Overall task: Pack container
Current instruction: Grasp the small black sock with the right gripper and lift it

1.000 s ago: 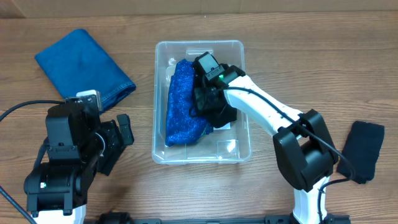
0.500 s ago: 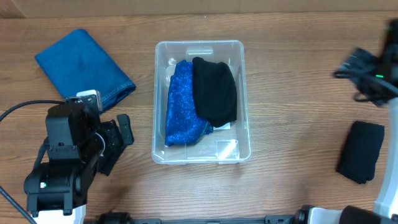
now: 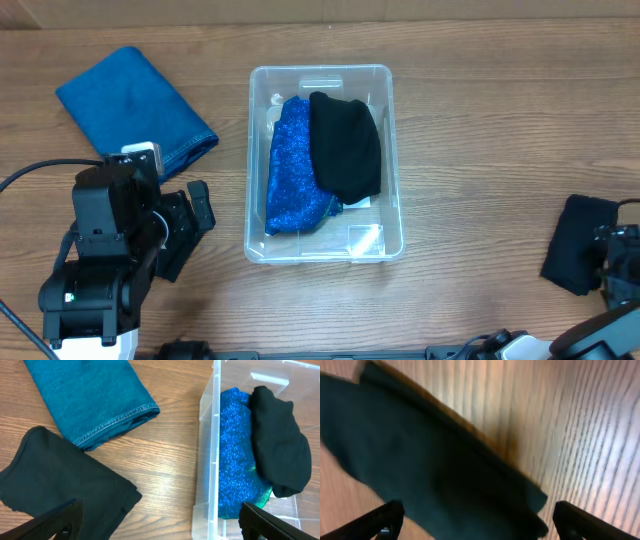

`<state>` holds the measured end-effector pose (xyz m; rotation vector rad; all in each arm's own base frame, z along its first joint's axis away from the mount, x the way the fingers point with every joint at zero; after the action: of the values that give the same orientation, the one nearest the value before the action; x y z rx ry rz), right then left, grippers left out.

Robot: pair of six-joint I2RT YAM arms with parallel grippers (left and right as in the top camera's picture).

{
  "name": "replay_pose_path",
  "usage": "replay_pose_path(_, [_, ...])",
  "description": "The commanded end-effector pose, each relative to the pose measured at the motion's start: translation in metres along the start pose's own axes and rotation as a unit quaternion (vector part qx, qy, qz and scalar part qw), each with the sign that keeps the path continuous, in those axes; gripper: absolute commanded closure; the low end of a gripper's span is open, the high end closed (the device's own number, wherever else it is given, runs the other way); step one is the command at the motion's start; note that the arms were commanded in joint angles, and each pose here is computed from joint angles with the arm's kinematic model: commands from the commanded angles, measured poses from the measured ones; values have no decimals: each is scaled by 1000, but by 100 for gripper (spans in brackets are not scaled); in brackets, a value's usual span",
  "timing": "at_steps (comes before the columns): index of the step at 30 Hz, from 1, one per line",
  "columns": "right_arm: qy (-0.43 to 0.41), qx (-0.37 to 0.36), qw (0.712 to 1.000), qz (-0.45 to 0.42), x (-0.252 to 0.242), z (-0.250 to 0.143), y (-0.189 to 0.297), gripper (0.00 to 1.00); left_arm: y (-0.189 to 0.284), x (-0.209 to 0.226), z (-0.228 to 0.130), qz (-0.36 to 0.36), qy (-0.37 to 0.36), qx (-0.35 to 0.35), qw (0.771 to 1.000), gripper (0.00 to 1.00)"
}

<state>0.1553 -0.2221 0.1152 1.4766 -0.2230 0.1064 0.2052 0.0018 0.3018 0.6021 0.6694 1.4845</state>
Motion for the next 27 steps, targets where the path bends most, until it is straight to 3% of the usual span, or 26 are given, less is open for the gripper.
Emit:
replay_pose_path(1, [30, 0, 999, 21, -5, -8, -16, 0, 5, 0, 6, 1, 3, -14, 1000, 0])
replay_pose_path(10, [48, -30, 997, 49, 3, 2, -27, 0, 5, 0, 5, 1, 3, -10, 1000, 0])
replay_pose_path(14, [61, 18, 998, 27, -5, -5, -55, 0, 5, 0, 5, 1, 3, -10, 1000, 0])
replay_pose_path(18, [68, 66, 992, 78, 5, -13, -68, 2, 5, 0, 5, 1, 3, -10, 1000, 0])
replay_pose_path(22, [67, 85, 988, 108, 10, -17, -66, 39, 5, 0, 5, 1, 3, -10, 1000, 0])
replay_pose_path(27, [67, 96, 985, 125, 14, -19, -65, 76, 5, 0, 5, 1, 3, -10, 1000, 0])
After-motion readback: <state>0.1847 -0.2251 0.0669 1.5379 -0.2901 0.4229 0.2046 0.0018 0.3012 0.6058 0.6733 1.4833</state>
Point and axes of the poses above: each gripper's point midway between its finger pads, its own y axis back along the fingers, its own x axis along the line the jaws close on, z = x × y, the point moved 7 cm from there along y, back along the fingers, and after that the axes turned 9 degrees about -y, right-handed, at the moved point
